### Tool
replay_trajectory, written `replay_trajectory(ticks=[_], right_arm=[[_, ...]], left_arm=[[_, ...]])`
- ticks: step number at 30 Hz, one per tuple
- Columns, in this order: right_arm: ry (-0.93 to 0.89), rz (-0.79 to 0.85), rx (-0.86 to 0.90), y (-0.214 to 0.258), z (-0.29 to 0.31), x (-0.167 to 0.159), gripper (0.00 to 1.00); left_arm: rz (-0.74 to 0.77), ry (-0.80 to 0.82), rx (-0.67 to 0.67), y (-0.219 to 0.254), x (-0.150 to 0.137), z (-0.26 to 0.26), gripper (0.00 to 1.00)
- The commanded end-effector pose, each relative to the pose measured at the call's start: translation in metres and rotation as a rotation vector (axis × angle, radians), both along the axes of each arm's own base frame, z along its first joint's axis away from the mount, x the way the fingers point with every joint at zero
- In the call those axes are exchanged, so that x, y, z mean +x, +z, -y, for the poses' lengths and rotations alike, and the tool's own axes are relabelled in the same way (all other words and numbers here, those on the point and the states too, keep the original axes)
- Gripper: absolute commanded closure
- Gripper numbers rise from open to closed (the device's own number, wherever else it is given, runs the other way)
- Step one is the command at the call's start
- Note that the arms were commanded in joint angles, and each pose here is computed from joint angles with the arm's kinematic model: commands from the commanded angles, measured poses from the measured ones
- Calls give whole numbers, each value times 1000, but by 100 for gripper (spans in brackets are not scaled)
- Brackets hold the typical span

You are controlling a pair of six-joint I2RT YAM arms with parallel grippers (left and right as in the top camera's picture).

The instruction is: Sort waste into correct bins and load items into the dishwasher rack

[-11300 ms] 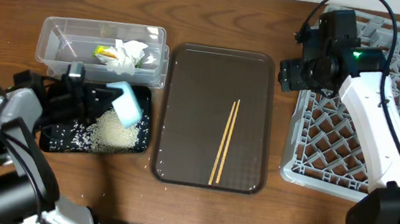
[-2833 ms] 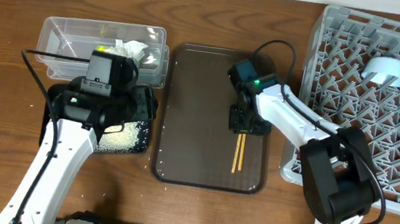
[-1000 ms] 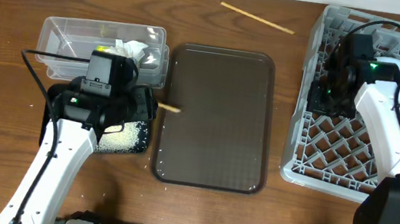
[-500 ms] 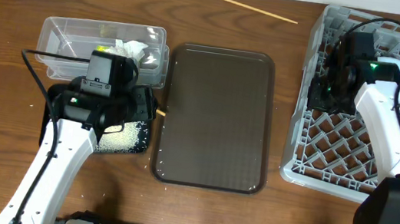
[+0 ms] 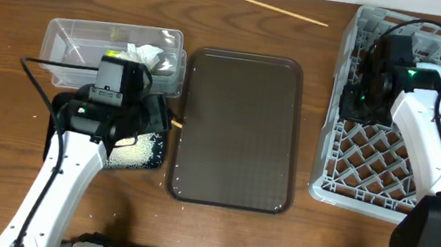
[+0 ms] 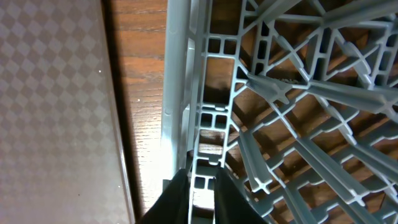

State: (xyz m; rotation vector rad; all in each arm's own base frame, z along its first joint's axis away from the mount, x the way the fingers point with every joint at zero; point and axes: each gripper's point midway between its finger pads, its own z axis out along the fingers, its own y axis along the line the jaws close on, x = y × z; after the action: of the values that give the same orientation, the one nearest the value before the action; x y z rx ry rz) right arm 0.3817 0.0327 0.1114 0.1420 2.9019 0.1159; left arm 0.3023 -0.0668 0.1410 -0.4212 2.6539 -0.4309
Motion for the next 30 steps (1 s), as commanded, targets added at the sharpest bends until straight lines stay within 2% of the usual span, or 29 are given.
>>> replay_trajectory(ticks=[1, 5, 13, 21, 27, 28, 30], right_arm=[[3, 21, 0, 6, 3, 4, 85], [30, 28, 5, 7, 1, 5, 85], [30, 33, 4, 7, 1, 6, 84], [31, 27, 4, 7, 1, 5, 84], [31, 26, 3, 6, 1, 5, 84], [31, 26, 3, 7, 1, 5, 84], [31, 26, 3, 7, 1, 5, 84]], left_arm=[[-53, 165, 49, -15, 0, -20, 39], [-93, 273, 75, -27, 3, -31, 39], [-161, 485, -15, -60, 25, -29, 39], [-205, 543, -22, -99, 43, -28, 39], [-216, 568, 28, -111, 43, -38, 41], [-214, 569, 30, -111, 44, -38, 43], [-209, 569, 28, -111, 45, -38, 53]])
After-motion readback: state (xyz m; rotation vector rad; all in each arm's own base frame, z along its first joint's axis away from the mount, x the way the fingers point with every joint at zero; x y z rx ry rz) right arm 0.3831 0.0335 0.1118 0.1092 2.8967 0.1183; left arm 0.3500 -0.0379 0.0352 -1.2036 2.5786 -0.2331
